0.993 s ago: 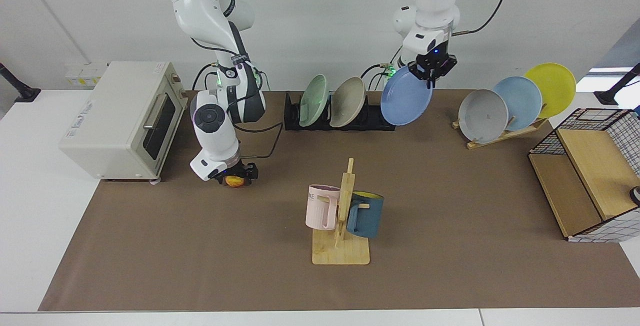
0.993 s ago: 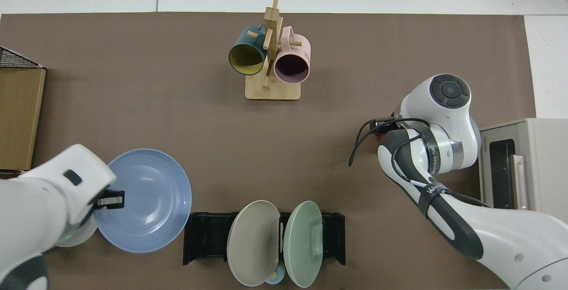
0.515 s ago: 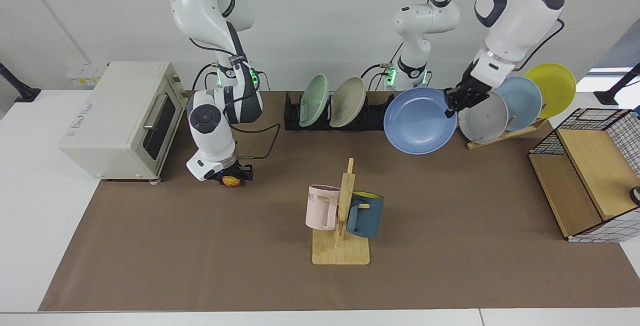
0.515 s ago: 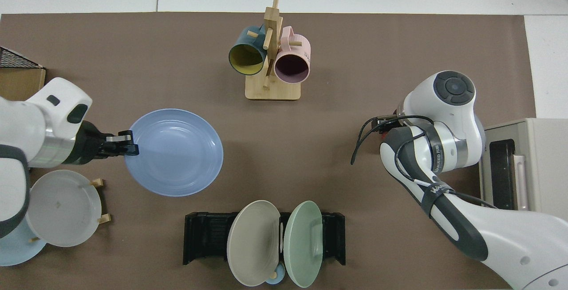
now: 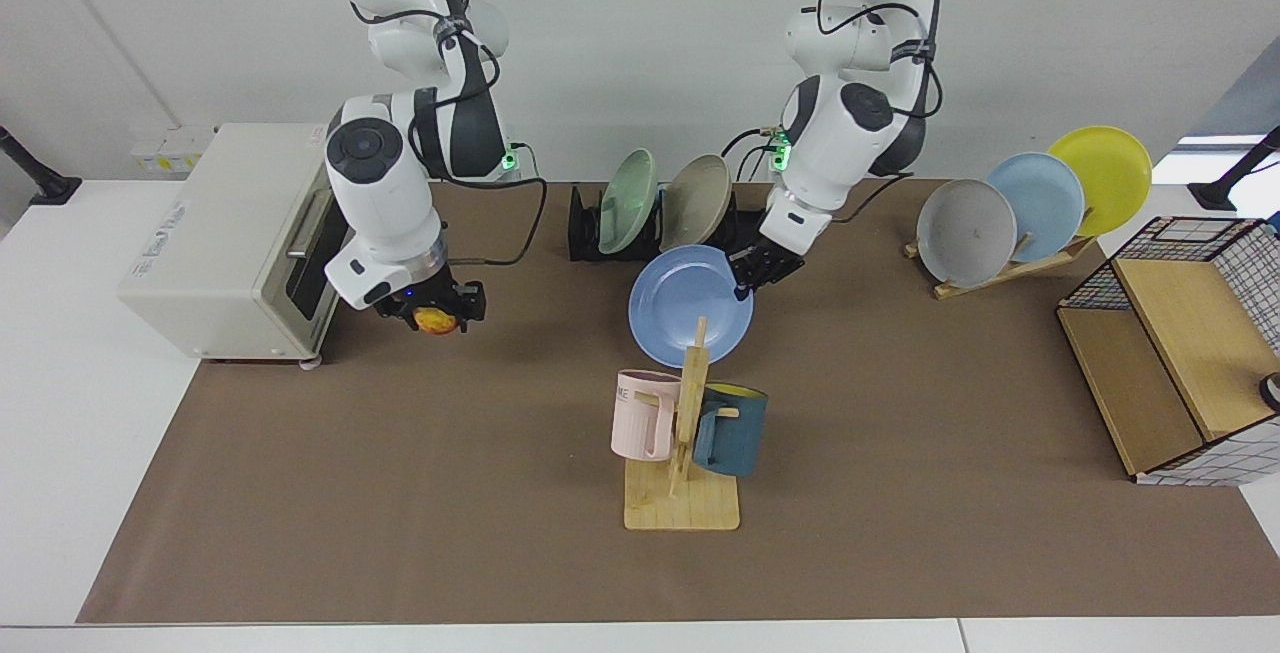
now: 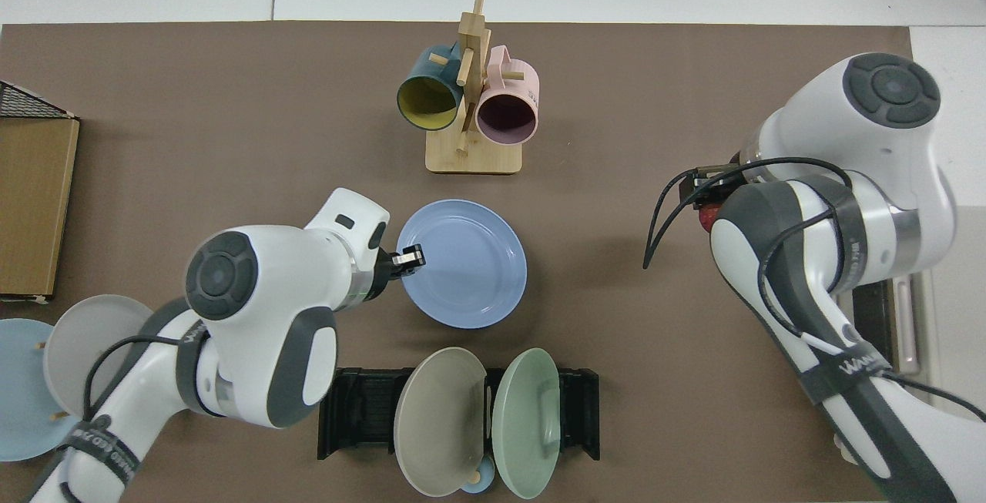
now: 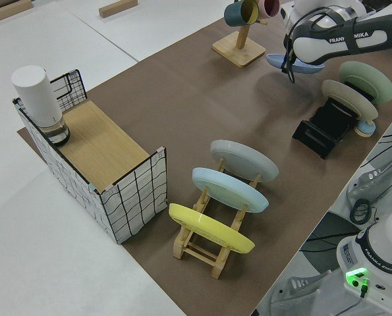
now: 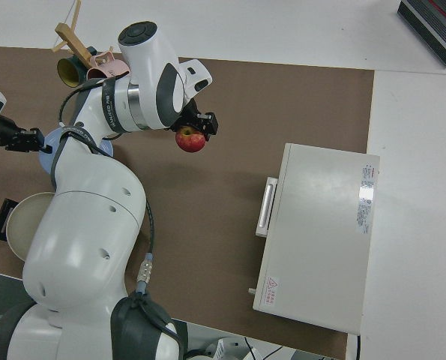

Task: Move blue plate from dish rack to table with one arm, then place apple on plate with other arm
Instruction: 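Lift the blue plate out of the rack with the left gripper, then set the blue plate on the table and open the left gripper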

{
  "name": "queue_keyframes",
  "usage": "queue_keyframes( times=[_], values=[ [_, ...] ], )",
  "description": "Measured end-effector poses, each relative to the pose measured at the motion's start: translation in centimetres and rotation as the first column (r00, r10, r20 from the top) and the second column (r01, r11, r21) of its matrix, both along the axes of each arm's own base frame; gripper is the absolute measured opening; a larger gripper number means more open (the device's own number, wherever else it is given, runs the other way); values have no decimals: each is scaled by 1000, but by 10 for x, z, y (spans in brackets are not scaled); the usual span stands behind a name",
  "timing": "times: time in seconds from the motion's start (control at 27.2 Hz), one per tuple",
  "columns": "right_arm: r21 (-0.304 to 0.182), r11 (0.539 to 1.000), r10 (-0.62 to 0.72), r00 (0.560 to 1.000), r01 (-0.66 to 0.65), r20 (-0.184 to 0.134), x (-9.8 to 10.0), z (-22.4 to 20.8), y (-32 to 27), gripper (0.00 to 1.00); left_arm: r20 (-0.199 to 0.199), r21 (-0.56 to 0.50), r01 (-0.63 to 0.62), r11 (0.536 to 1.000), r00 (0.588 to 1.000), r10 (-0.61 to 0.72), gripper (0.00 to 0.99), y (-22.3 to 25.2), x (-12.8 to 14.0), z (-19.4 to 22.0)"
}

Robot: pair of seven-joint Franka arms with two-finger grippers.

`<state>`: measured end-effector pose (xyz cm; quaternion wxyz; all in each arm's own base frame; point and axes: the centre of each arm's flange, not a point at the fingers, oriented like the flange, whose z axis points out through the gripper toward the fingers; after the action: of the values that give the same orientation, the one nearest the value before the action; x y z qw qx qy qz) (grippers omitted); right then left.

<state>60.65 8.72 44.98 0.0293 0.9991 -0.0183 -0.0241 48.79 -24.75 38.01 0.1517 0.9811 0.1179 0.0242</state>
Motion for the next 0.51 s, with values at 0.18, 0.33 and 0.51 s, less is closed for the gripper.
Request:
queue_keyframes(
  times=[0.18,0.33,0.51],
  values=[
    [3,1000,-3,1000,3,22,-9,44,-1,700,-5,0,-7,1000,1000,7,88,-15,-17,-26],
    [9,1000,-2,999,2,34,-11,51,0,700,-4,-1,-13,1000,1000,13,88,-20,-21,-34],
    [10,1000,2,1000,-2,30,-10,48,3,700,10,-6,-14,1000,1000,14,88,-25,-23,-39]
  ],
)
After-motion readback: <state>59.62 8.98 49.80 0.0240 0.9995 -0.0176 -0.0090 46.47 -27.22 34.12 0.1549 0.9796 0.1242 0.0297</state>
